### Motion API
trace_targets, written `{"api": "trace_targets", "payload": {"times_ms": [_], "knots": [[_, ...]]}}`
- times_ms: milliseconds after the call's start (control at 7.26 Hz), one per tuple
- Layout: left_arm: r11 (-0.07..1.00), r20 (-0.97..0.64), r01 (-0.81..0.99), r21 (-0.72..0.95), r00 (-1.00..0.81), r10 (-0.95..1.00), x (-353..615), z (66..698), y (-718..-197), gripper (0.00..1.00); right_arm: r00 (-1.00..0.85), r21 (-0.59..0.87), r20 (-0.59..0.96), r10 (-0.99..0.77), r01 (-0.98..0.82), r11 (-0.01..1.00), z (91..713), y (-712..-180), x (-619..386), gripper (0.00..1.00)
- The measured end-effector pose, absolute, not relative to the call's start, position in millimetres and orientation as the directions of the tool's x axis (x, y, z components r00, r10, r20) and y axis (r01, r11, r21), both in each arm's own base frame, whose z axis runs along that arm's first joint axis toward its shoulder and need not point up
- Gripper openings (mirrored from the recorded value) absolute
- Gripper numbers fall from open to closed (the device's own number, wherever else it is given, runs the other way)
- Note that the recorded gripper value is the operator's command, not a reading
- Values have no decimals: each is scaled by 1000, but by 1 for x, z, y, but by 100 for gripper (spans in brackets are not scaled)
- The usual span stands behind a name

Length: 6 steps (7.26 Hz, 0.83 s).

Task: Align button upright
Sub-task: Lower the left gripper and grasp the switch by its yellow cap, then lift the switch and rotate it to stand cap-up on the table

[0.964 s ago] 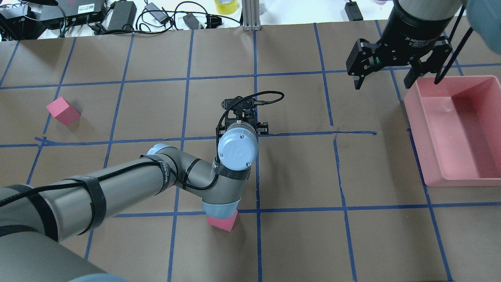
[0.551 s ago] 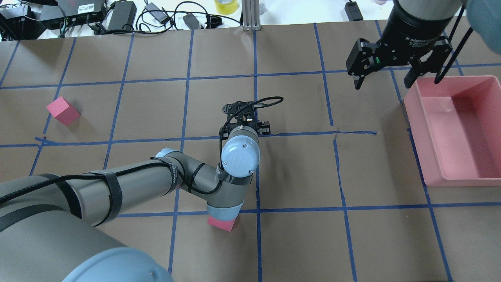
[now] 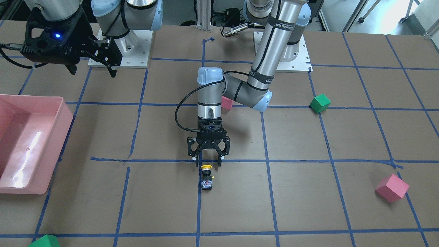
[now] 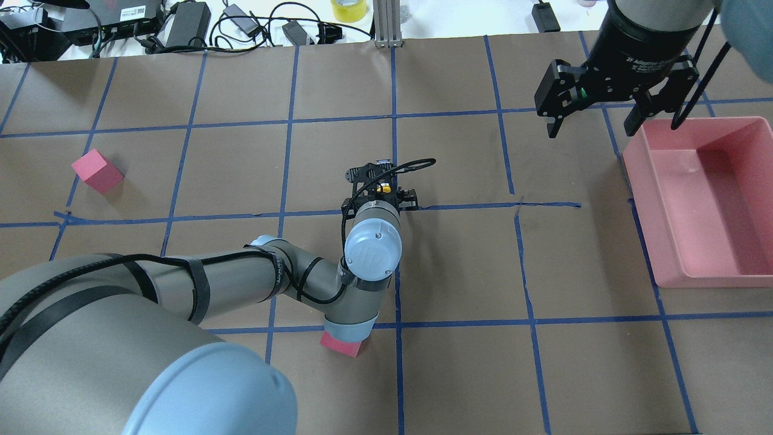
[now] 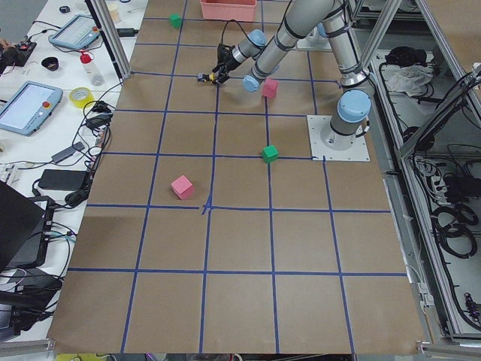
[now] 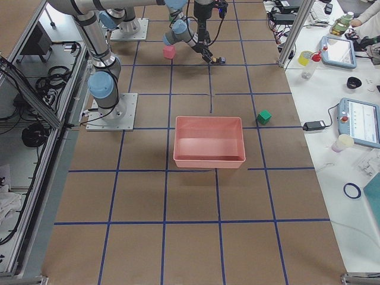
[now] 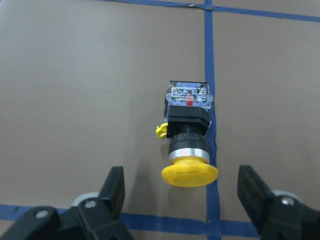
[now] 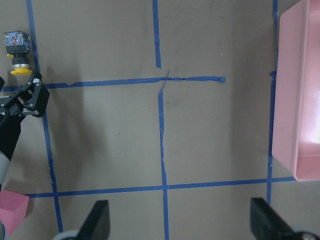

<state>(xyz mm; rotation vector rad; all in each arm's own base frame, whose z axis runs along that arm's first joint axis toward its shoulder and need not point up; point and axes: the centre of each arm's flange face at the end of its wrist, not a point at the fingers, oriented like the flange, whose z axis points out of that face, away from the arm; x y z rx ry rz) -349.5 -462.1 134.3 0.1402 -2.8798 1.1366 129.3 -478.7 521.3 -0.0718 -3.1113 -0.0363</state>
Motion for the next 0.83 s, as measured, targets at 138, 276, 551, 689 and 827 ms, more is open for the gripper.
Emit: {"api": "trace_targets", "payload": {"times_ms": [138, 276, 551, 689, 827], "knots": [[727, 71, -96, -680, -995, -66, -350, 132, -463, 75, -999, 23, 30, 46, 46, 999, 521, -479, 129, 100], [724, 69, -91, -683, -996, -60, -352, 133, -465, 75, -999, 23, 30, 45, 46, 999, 521, -479, 129, 100], [720, 54, -62, -691, -998, -35, -355, 134, -468, 74, -999, 23, 30, 46, 46, 999, 521, -479, 129, 100], [720, 50, -55, -692, -998, -28, -356, 134, -468, 65, -998, 23, 30, 46, 47, 999, 521, -478, 129, 100], [720, 48, -50, -692, -999, -24, -357, 134, -467, 58, -998, 22, 30, 46, 47, 999, 521, -478, 129, 100]]}}
